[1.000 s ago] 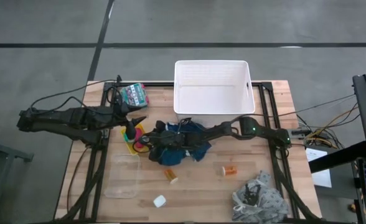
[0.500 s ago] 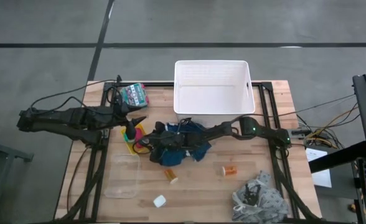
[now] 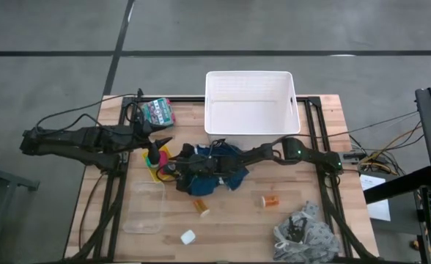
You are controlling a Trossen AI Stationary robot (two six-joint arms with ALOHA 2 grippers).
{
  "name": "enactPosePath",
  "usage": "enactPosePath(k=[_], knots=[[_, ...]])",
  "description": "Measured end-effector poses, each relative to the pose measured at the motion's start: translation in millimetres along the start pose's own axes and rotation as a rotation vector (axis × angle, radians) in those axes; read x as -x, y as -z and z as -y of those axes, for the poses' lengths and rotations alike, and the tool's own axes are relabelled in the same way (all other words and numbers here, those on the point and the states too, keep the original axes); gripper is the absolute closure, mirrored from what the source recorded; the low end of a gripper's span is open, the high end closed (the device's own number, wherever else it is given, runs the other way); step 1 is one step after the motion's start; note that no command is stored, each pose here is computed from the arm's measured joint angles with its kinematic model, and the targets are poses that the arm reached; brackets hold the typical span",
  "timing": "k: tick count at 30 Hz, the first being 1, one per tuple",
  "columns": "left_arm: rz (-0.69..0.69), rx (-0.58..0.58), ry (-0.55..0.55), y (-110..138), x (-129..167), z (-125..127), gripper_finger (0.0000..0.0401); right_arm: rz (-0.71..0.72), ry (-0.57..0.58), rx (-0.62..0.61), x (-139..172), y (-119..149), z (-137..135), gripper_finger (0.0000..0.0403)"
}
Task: Pick & place medical supplies in basket/bin
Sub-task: Put the left orange pill bottle into the transparent bin
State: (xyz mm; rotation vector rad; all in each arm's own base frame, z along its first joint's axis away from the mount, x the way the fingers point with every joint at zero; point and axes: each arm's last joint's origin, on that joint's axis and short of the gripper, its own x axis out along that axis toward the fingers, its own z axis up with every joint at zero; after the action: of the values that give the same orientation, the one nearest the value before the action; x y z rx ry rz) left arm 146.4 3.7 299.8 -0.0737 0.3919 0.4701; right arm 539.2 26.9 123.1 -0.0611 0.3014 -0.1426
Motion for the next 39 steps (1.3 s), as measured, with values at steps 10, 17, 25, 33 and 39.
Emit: enactPosePath(k=[10, 17, 25, 33, 39], knots=[[0.000, 0.000, 0.000, 0, 0, 0, 0.0163, 0.000, -0.001, -0.003, 0, 0, 0, 0.0083], [0.000, 0.000, 0.000, 0, 0, 0, 0.0163, 0.000, -0.002, -0.003, 0, 0, 0, 0.0078], [-0.001, 0.000, 0.000, 0, 0, 0, 0.0163, 0.034, -0.067, -0.061, 3, -9, -4, 0.0078], [-0.001, 0.000, 0.000, 0, 0, 0, 0.0163, 0.103, -0.117, -0.071, 17, -42, -6, 0.0078], [-0.001, -0.001, 0.000, 0, 0, 0, 0.0163, 0.140, -0.212, -0.076, 32, -69, -12, 0.0078]])
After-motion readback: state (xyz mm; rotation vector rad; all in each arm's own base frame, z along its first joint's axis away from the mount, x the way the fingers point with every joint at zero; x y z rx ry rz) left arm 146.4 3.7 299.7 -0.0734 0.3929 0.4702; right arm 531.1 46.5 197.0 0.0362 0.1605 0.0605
